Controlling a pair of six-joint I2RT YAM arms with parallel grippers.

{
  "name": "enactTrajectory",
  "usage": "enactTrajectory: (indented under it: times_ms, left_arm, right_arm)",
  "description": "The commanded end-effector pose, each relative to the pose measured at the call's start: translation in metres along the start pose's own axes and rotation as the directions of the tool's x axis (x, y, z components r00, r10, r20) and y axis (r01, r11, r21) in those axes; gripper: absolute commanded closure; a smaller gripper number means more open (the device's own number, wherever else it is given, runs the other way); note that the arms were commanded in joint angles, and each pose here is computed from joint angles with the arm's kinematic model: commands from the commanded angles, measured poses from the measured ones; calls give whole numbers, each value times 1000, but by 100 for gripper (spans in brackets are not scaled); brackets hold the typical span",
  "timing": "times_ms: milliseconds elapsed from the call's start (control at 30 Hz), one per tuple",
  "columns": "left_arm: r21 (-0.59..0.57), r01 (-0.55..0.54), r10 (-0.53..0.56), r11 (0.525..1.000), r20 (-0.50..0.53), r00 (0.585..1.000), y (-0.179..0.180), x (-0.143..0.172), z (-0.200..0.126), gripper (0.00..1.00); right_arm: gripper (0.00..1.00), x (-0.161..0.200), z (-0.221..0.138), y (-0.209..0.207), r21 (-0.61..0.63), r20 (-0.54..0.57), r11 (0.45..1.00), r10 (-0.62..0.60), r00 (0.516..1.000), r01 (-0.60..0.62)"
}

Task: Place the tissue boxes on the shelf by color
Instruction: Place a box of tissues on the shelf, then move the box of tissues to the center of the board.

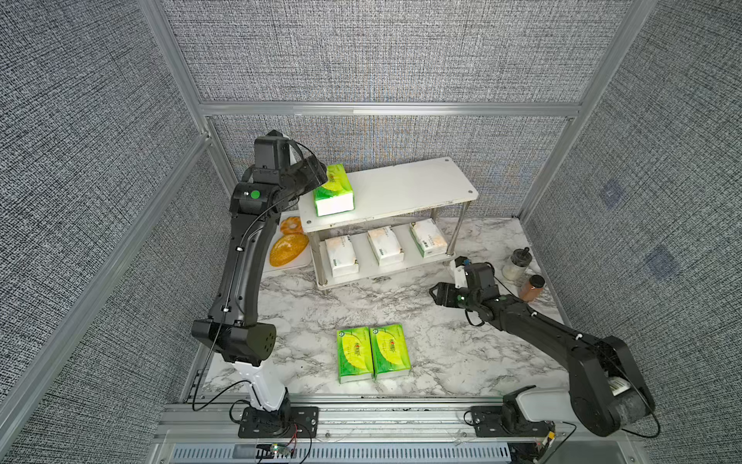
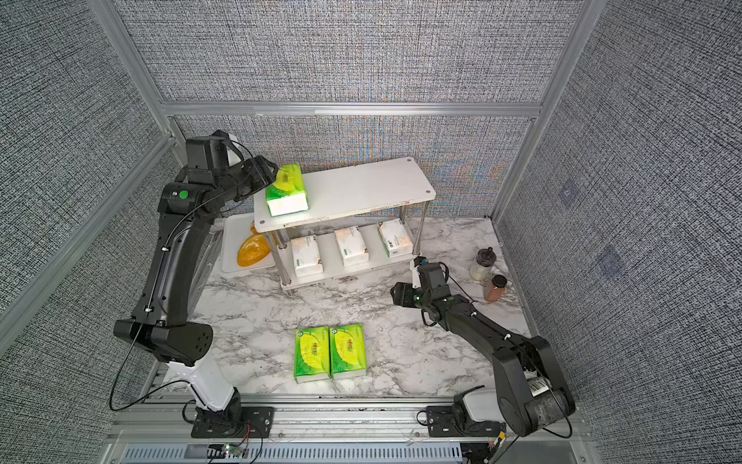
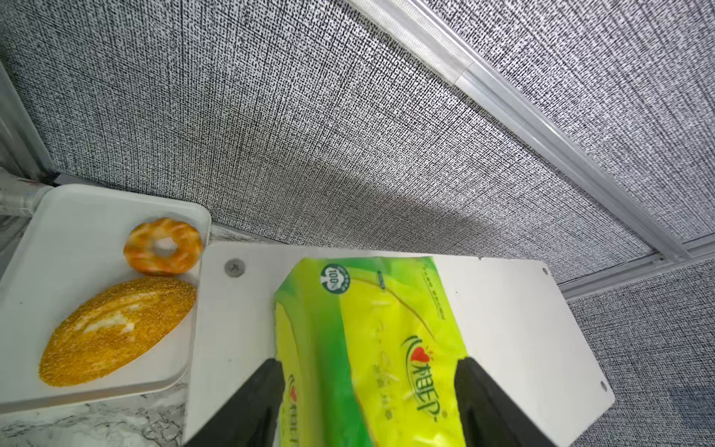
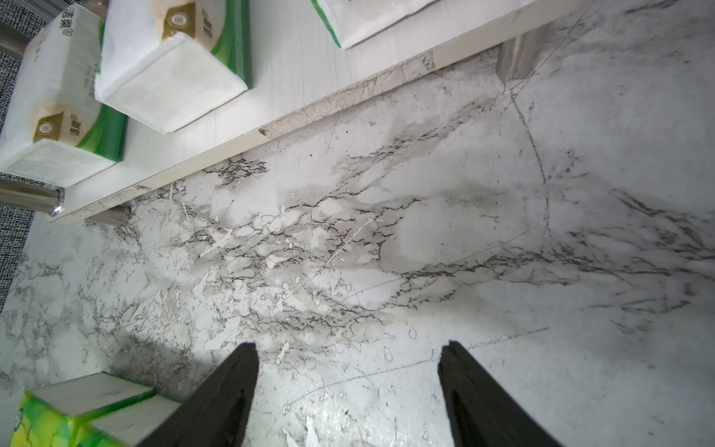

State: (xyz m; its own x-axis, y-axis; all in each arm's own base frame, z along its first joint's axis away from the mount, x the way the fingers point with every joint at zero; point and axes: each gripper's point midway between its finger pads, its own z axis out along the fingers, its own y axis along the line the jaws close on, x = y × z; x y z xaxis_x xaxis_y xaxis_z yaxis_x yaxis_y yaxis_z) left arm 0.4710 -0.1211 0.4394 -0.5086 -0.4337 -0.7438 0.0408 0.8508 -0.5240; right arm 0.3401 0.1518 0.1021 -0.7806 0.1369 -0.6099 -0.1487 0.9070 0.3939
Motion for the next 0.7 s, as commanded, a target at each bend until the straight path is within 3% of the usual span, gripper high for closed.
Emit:
enactTrajectory:
  times_ms: [0,200,433,667]
  left_arm:
    - [-36,-52,52,998,-7,999,4,6,-16,24]
    - [-51,-161,161,986,0,987,0,37,-52,23]
    - [-65,-303,302,951,-25,953,8,96,-95,22]
    - [-42,-367,351,929,-205,914,48,194,-99,22]
  right_arm:
    - [21,-5,-4,5,-8,9,1000,-15,1000,15]
    - [21,-5,-11,24,-66,1,997,-44,999,44]
    - [19,17,-15,49,-151,-36,987,-61,997,55]
    - [19,51,-12,67,-209,-98,976,-78,992,56]
